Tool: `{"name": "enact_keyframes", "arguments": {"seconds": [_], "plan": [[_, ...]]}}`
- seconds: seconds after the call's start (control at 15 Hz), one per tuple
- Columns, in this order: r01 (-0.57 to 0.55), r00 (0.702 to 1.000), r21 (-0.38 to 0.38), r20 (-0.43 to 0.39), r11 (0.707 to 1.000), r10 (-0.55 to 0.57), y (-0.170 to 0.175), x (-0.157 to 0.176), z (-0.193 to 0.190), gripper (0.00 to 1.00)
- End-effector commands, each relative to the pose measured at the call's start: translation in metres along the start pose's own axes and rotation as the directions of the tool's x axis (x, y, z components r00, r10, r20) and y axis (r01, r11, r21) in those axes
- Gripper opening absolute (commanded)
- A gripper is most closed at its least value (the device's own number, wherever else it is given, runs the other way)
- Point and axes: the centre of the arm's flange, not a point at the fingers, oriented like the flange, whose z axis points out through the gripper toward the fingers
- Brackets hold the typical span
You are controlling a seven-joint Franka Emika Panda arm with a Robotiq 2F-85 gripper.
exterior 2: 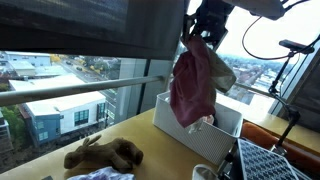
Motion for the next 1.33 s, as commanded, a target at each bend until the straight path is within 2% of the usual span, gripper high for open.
{"name": "enact_keyframes", "arguments": {"seconds": [0.0, 0.2, 0.33, 0.47, 0.6, 0.8, 0.93, 1.13, 1.2, 1.27], "plan": [[-0.109, 0.994, -0.052, 0.002, 0.993, 0.109, 0.096, 0.024, 0.006, 0.00], [-0.204, 0.979, -0.089, 0.008, 0.975, 0.205, 0.166, 0.058, 0.042, 0.00], [-0.247, 0.968, -0.095, 0.017, 0.964, 0.250, 0.200, 0.080, 0.070, 0.00], [-0.271, 0.960, -0.060, 0.054, 0.961, 0.275, 0.219, 0.103, 0.107, 0.00], [-0.280, 0.955, -0.010, 0.100, 0.960, 0.279, 0.216, 0.109, 0.148, 0.00], [-0.292, 0.943, 0.075, 0.186, 0.953, 0.275, 0.192, 0.104, 0.207, 0.00], [-0.288, 0.936, 0.100, 0.240, 0.952, 0.258, 0.176, 0.099, 0.244, 0.00], [-0.281, 0.921, 0.103, 0.310, 0.954, 0.238, 0.180, 0.099, 0.288, 0.00], [-0.274, 0.916, 0.105, 0.331, 0.956, 0.226, 0.179, 0.101, 0.295, 0.25], [-0.255, 0.917, 0.113, 0.342, 0.960, 0.204, 0.174, 0.104, 0.298, 0.26]]}}
